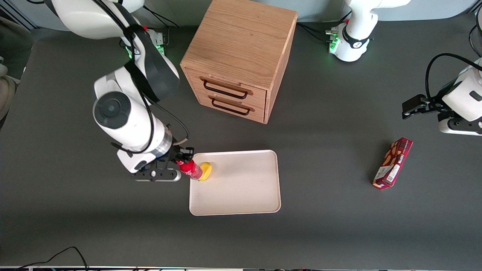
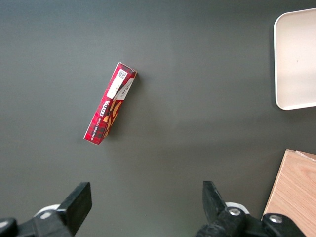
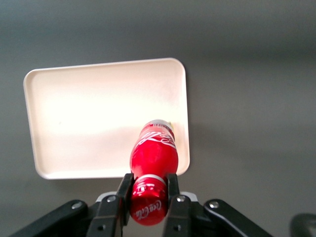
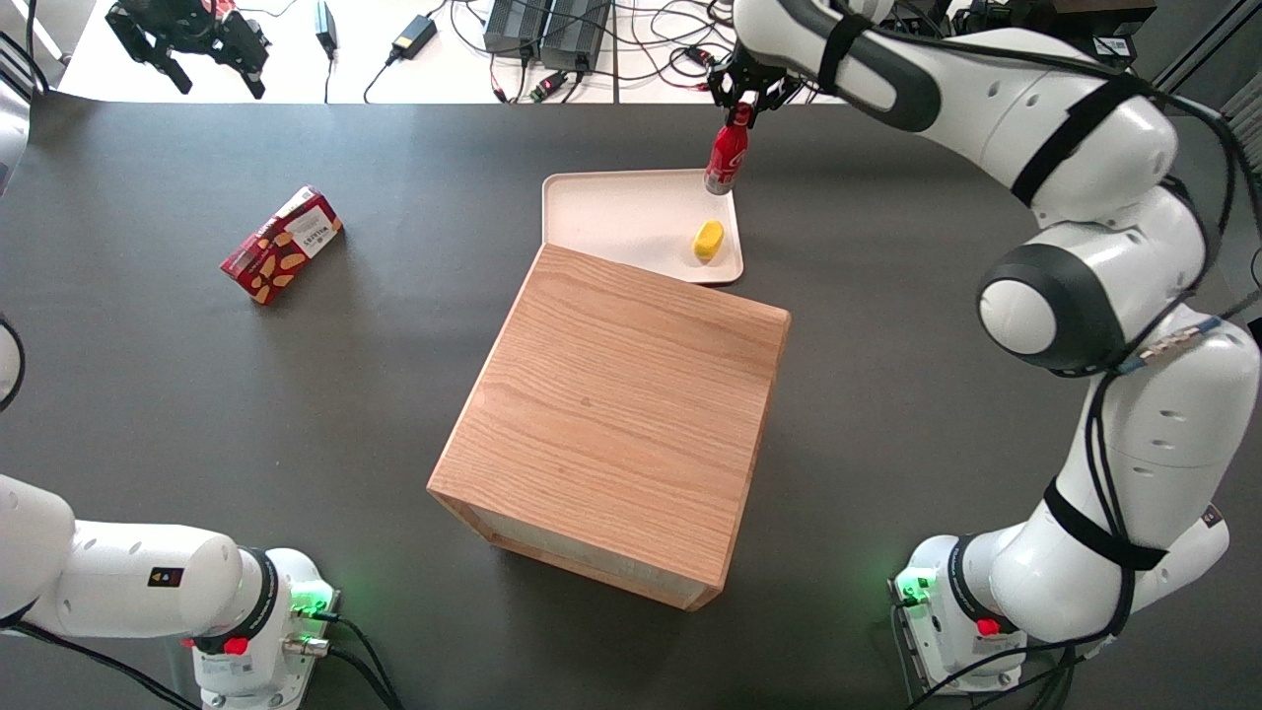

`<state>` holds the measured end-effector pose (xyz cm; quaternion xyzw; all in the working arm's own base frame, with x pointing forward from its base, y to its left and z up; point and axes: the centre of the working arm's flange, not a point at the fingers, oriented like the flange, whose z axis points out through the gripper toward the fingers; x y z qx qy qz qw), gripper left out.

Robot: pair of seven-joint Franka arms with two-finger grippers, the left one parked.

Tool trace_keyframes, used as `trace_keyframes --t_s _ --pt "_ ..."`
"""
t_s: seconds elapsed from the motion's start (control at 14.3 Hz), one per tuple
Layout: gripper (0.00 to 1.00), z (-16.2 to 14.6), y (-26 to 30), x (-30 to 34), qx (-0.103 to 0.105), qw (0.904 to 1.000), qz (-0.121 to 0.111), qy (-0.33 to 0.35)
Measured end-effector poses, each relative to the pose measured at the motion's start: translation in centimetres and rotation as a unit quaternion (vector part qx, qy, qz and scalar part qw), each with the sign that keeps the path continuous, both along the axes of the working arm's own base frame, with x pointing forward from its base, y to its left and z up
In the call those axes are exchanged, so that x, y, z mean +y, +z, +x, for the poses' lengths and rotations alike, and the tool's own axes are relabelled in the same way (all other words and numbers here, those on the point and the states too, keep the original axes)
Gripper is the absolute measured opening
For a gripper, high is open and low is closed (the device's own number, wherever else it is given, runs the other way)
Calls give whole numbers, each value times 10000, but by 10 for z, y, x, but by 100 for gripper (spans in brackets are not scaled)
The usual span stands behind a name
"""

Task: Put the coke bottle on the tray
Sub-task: 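Carry the bottle with the right gripper over the cream tray, then lower the bottle onto the tray beside the lemon and open the right gripper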

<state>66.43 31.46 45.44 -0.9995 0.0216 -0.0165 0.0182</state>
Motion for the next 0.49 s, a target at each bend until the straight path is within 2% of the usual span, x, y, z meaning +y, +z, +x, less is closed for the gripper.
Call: trace_keyframes --t_s 0.28,0.49 --pt "31 23 -43 12 -319 9994 -141 14" --pt "31 34 -65 16 -528 9985 -154 12"
